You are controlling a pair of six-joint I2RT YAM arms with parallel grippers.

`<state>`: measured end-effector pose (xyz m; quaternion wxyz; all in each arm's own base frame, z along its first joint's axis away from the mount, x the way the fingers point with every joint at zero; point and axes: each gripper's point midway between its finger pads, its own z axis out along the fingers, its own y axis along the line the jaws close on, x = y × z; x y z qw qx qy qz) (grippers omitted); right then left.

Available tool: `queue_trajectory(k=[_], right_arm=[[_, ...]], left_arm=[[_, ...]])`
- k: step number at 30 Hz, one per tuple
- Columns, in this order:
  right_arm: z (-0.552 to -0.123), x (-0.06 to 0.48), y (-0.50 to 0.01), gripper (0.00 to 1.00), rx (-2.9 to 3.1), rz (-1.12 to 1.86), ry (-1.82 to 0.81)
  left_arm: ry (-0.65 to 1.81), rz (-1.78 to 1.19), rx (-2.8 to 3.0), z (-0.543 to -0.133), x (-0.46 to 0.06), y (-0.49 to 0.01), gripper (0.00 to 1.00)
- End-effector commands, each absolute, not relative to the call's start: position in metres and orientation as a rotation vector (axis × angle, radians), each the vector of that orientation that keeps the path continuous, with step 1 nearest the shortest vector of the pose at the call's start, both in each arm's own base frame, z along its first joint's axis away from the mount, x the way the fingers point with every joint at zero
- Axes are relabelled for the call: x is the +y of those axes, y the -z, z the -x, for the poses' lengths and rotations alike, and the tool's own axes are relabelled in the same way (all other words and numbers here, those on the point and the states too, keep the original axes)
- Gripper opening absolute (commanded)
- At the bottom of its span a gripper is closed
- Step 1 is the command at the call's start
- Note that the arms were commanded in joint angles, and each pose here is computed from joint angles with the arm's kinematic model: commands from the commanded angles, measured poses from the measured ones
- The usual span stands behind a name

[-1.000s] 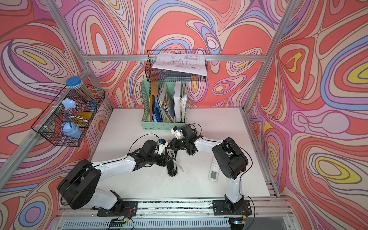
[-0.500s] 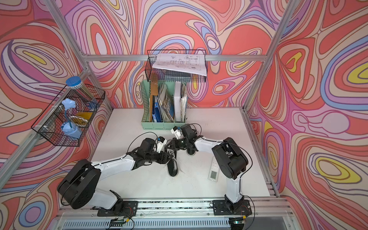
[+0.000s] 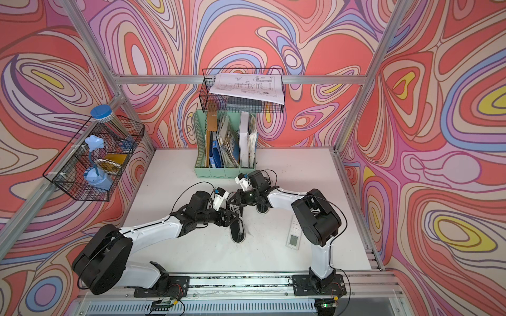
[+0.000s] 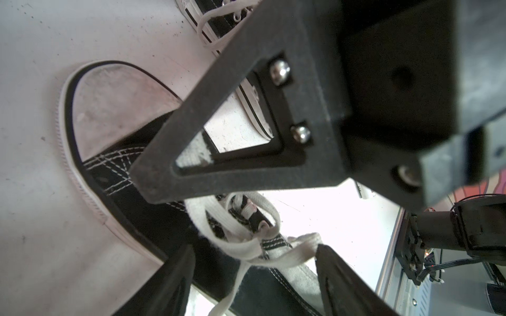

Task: Tie the shoes
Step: Cross the shoelace with the shoelace.

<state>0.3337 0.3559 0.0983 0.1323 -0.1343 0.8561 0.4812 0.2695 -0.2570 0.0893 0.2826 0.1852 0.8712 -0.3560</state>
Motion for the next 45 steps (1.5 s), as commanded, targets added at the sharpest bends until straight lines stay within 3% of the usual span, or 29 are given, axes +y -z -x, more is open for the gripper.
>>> queue_trajectory(k=[1, 15, 25, 41, 45], right_arm=[[-0.338, 0.359, -0.106, 0.00, 2.445, 0.411, -1.412], [-0.337, 0.360, -0.108, 0.00, 2.439, 0.414, -1.423], [-0.337, 0.360, -0.113, 0.00, 2.431, 0.418, -1.423], [-0.332, 0.359, -0.125, 0.00, 2.408, 0.431, -1.435], [-0.326, 0.354, -0.127, 0.00, 2.415, 0.447, -1.412]], left_arm=[[0.912, -0.456, 2.343, -0.275, -0.251, -0.083, 0.75], [0.990, -0.377, 2.331, -0.287, -0.263, -0.077, 0.49], [0.985, -0.346, 2.331, -0.286, -0.260, -0.075, 0.39], [1.019, -0.330, 2.311, -0.287, -0.262, -0.079, 0.04], [1.022, -0.337, 2.299, -0.286, -0.262, -0.080, 0.00]])
